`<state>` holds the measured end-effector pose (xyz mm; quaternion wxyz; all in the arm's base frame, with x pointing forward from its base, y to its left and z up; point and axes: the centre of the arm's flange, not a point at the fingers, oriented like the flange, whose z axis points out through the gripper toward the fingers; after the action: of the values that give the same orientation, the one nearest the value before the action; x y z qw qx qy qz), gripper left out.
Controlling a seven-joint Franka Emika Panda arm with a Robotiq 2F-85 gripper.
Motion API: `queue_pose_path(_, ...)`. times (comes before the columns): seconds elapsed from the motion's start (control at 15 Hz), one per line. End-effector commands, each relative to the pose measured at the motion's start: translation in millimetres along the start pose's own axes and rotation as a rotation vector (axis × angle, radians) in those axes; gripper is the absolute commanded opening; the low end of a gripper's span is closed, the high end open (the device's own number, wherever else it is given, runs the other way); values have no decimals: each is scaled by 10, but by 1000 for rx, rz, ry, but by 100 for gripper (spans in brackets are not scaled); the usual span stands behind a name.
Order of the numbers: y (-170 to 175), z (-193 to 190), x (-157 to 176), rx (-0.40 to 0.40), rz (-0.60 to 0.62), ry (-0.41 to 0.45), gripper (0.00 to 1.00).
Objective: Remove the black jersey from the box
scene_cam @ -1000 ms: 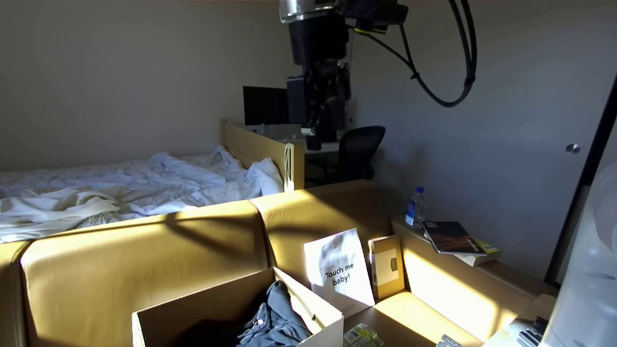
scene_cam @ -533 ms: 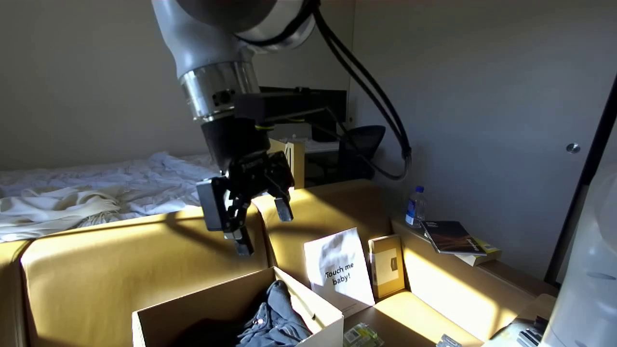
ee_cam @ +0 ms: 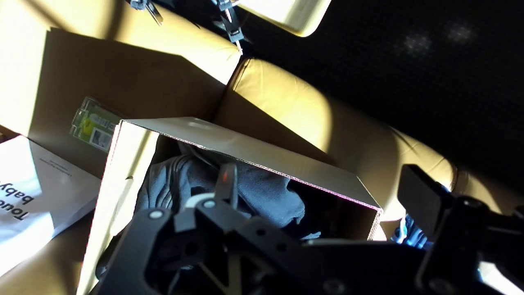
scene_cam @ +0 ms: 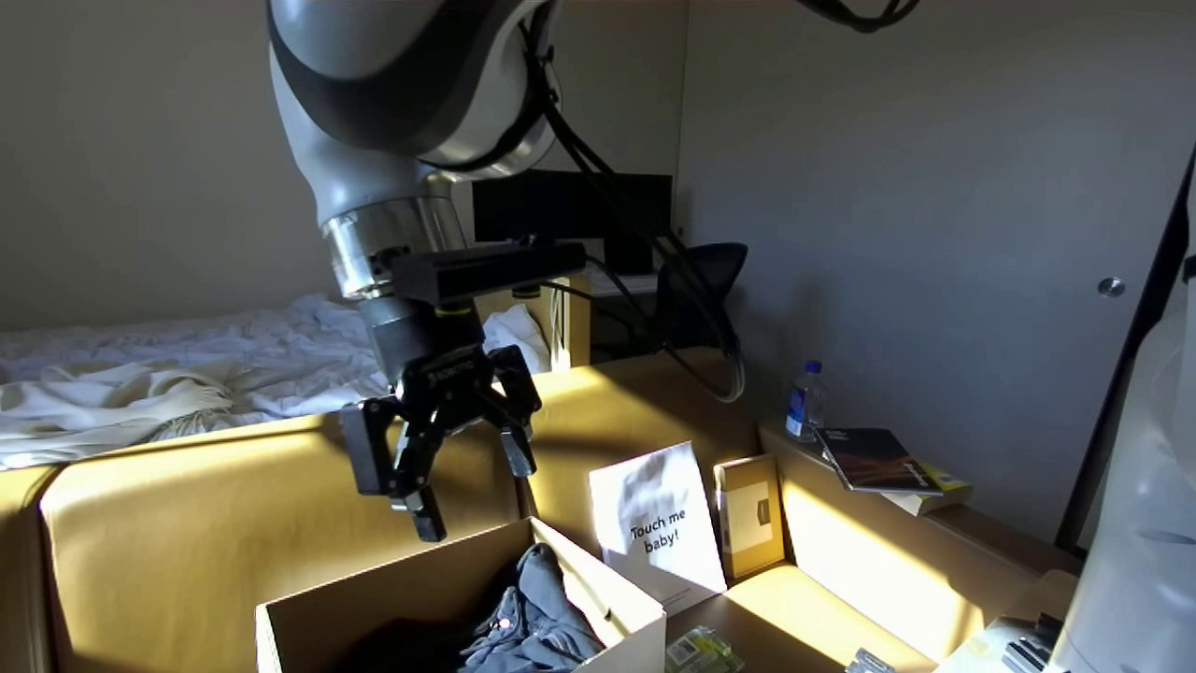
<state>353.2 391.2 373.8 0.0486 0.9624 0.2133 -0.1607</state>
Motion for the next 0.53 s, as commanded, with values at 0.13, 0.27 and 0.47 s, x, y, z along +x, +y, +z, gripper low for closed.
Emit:
queue_pose_path(0.13, -271, 615, 304, -3, 89, -87, 100)
queue_pose_path(0.27, -265, 990, 477, -1, 218, -105, 100)
queue_pose_path(0.47, -140, 1568, 739, 16, 379, -124, 100)
